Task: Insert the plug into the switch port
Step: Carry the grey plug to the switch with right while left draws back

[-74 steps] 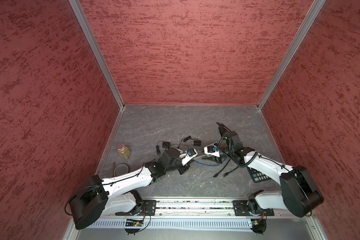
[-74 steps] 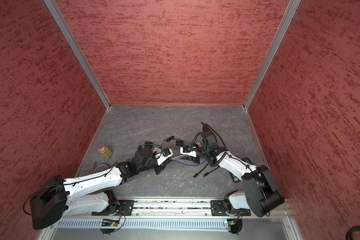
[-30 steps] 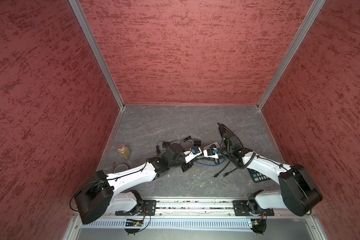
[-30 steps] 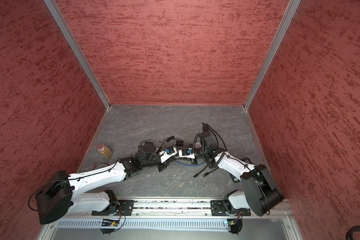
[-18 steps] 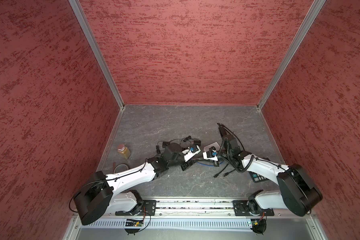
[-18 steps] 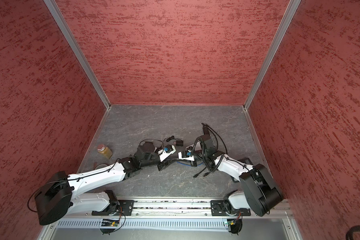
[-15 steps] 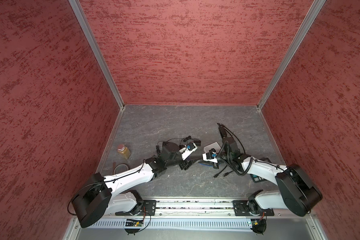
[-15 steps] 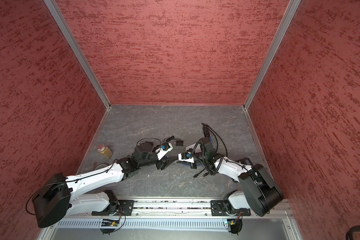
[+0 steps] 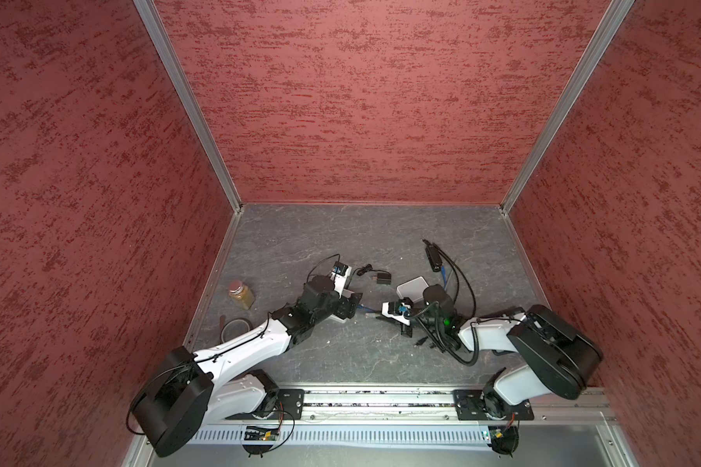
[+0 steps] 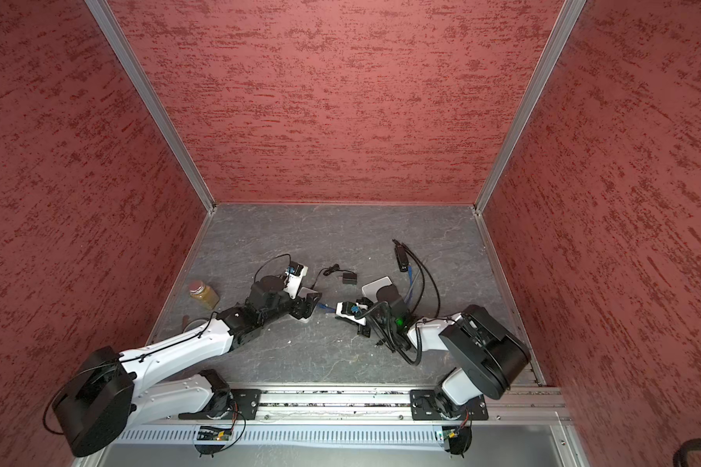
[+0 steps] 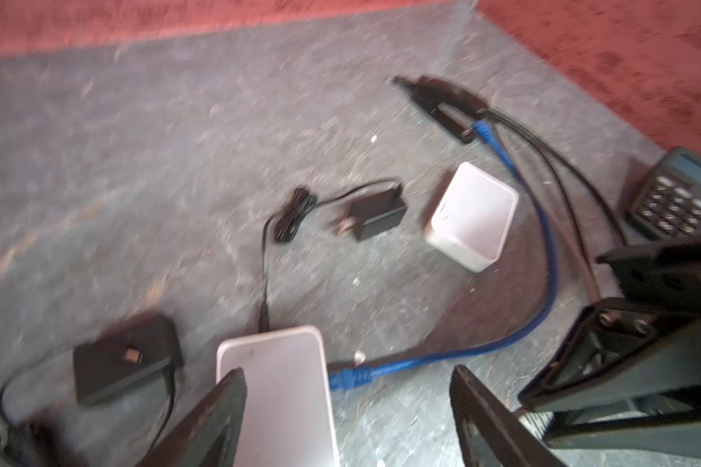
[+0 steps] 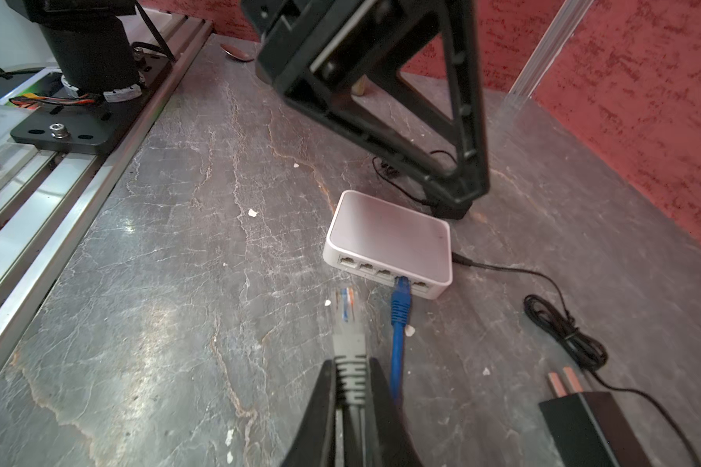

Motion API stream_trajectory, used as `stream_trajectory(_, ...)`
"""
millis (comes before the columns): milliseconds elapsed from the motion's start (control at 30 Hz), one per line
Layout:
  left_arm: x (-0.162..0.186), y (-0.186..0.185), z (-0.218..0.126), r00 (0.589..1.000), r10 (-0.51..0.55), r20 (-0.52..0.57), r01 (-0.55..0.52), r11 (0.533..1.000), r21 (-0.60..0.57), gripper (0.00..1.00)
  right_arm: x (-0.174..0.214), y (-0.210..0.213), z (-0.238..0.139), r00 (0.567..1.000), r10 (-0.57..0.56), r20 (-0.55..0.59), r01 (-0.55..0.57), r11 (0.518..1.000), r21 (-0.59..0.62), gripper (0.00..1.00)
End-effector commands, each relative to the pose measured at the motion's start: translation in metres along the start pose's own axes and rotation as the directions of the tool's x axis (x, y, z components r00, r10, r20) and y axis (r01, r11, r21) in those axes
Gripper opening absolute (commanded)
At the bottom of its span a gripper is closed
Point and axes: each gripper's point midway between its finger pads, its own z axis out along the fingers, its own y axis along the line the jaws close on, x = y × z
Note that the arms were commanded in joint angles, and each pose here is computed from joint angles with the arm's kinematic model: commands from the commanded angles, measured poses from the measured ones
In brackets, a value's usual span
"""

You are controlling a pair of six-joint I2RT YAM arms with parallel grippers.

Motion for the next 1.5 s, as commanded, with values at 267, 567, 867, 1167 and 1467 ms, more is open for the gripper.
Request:
stream_trajectory(267,0.055,0.047,0.001,0.969,-0.241,-0.046,0.225,0.949,-0.222,0.76,-0.003,-0.009,0.025,0.994,0.071,0.088,-0.086,0.979,0.182,0.0)
stream_trajectory(567,0.072,0.058,0.014,0.946,-0.319,-0.058,0.304,0.934,-0.189,0.76,0.004,-0.004,0.04,0.994,0.079,0.078,-0.094,0.972,0.217,0.0)
stream_trajectory(867,0.074,0.047,0.028,0.943,-0.326,-0.064,0.318,0.941,-0.113,0.74,0.016,-0.005,0.05,0.997,0.08,-0.003,-0.077,0.973,0.216,0.0)
stream_trajectory(1167,0.066,0.043,0.031,0.944,-0.327,-0.042,0.323,0.943,-0.079,0.73,0.03,-0.001,0.058,0.993,0.052,-0.108,-0.03,0.979,0.201,0.0)
stream_trajectory(1467,0.076,0.035,0.04,0.93,-0.358,-0.078,0.354,0.933,-0.066,0.69,0.028,-0.01,0.062,0.993,0.067,-0.094,-0.041,0.964,0.264,0.0)
